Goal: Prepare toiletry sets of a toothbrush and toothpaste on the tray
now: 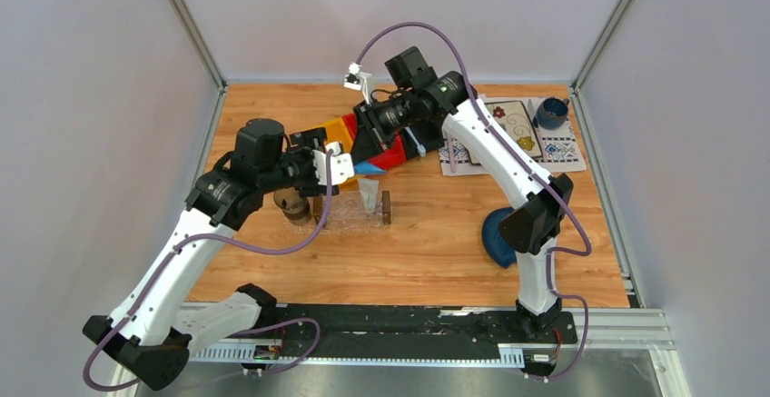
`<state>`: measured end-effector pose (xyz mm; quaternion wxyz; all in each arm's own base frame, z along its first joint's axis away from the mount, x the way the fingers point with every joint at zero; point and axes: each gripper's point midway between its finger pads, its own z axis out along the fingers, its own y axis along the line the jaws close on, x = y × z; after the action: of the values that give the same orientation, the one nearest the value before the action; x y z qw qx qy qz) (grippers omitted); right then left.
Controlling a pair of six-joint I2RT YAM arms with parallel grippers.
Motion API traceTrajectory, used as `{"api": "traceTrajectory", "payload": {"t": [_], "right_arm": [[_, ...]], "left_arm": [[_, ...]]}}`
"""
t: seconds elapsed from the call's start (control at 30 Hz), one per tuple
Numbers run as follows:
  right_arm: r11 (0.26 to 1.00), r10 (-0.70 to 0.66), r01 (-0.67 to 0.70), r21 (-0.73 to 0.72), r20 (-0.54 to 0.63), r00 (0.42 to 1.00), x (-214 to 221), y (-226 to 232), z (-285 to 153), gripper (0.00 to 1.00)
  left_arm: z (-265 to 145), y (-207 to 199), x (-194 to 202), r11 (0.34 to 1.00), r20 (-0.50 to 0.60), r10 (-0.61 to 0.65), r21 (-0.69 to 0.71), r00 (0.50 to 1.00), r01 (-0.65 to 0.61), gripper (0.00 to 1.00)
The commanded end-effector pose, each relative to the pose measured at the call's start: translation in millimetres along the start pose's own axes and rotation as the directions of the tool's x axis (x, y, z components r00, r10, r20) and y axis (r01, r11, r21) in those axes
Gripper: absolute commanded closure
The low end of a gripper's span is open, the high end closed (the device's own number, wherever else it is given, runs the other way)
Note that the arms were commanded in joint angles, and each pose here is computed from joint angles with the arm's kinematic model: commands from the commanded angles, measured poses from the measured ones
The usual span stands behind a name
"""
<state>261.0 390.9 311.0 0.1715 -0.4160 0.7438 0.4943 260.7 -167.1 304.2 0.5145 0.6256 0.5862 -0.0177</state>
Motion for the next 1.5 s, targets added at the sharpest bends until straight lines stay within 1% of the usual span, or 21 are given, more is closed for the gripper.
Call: {"api": "traceTrajectory", "payload": {"t": [0.0,0.13,0.33,0.37,0.43,0.47,0.5,0.53,0.57,0.67,0.7,0.77,0.8,0.83,1.07,1.13,1.27,1.33,1.4,1.43,1.47], "right_arm": [[0.994,-0.049,0.051,-0.092,0.022,0.999,-3.9,33.9,-11.0,1.0],[0.993,-0.036,0.037,-0.111,0.011,0.999,0.0,35.1,-9.0,1.0],[0.991,-0.051,0.051,-0.127,0.002,0.999,4.5,36.5,-8.5,1.0],[0.991,-0.053,0.053,-0.126,0.004,0.999,4.4,37.3,-10.0,1.0],[0.991,-0.058,0.059,-0.12,0.007,0.998,4.0,38.1,-11.4,0.99],[0.991,-0.061,0.062,-0.117,0.009,0.998,4.1,38.9,-12.4,0.99],[0.992,-0.066,0.067,-0.111,0.012,0.998,3.3,39.4,-13.6,0.99],[0.992,-0.065,0.066,-0.108,0.012,0.998,3.5,38.9,-13.5,0.99],[0.992,-0.07,0.071,-0.105,0.014,0.997,3.3,40.7,-14.8,0.98],[0.993,-0.089,0.09,-0.073,0.026,0.996,0.8,40.3,-19.2,0.87],[0.994,-0.097,0.099,-0.053,0.032,0.995,-1.1,38.6,-20.5,0.72],[0.993,-0.114,0.116,-0.025,0.05,0.992,-5.9,39.0,-26.2,0.62],[0.992,-0.128,0.128,0.003,0.064,0.99,-10.5,37.7,-30.9,0.52],[0.991,-0.136,0.134,0.026,0.079,0.988,-14.8,35.9,-36.5,0.49],[0.971,-0.219,0.189,0.145,0.231,0.948,-48.0,43.8,-95.4,0.39],[0.963,-0.248,0.207,0.173,0.264,0.932,-51.0,49.4,-111.2,0.37],[0.946,-0.301,0.24,0.219,0.311,0.902,-53.7,58.1,-131.9,0.34],[0.932,-0.34,0.261,0.252,0.357,0.87,-59.5,68.7,-145.1,0.33],[0.932,-0.337,0.25,0.264,0.372,0.865,-56.7,66.2,-145.4,0.31],[0.916,-0.384,0.286,0.281,0.408,0.829,-63.5,78.0,-154.5,0.3],[0.914,-0.39,0.289,0.284,0.42,0.819,-64.1,78.5,-155.4,0.28]], "left_arm": [[8.8,1.5,-0.1,0.997,-0.007,0.075,0.003,0.997,-0.075,0.2],[14.4,-3.5,2.3,0.997,-0.012,0.078,0.013,0.997,-0.078,0.24],[21.6,-17.7,6.7,0.998,-0.006,0.051,0.04,0.999,-0.05,0.48],[21.9,-19.7,7.2,0.998,-0.005,0.043,0.043,0.999,-0.043,0.56],[22.5,-24.1,10.2,0.998,-0.008,0.037,0.05,0.999,-0.036,0.65],[22.0,-24.8,9.7,0.998,-0.005,0.032,0.051,0.999,-0.032,0.82],[21.7,-26.4,10.4,0.998,-0.005,0.022,0.051,1.0,-0.021,0.94],[22.3,-28.6,11.1,0.998,-0.004,0.013,0.054,1.0,-0.012,1.0],[21.9,-30.0,11.2,0.999,-0.004,-0.001,0.055,1.0,0.001,1.0],[19.4,-32.7,10.5,0.998,0.006,-0.036,0.048,0.999,0.035,1.0],[16.9,-32.6,8.5,0.998,0.014,-0.045,0.042,0.999,0.045,1.0],[15.8,-36.6,8.6,0.996,0.018,-0.079,0.045,0.997,0.078,1.0],[13.0,-36.8,7.0,0.995,0.027,-0.089,0.038,0.996,0.088,1.0],[12.9,-38.1,7.4,0.994,0.03,-0.104,0.034,0.994,0.103,1.0],[6.8,-36.0,3.5,0.965,0.071,-0.257,-0.027,0.964,0.259,1.0],[4.0,-27.0,-3.4,0.953,0.11,-0.291,-0.058,0.95,0.298,1.0],[-0.9,-7.0,-15.4,0.896,0.182,-0.414,-0.091,0.892,0.434,1.0],[-6.3,7.4,-23.8,0.875,0.225,-0.439,-0.111,0.87,0.47,1.0],[-9.3,17.0,-32.9,0.85,0.263,-0.475,-0.11,0.84,0.515,1.0],[-15.3,27.0,-40.4,0.84,0.291,-0.48,-0.119,0.827,0.53,1.0],[-14.6,29.1,-46.1,0.821,0.308,-0.513,-0.095,0.801,0.563,1.0]]}}
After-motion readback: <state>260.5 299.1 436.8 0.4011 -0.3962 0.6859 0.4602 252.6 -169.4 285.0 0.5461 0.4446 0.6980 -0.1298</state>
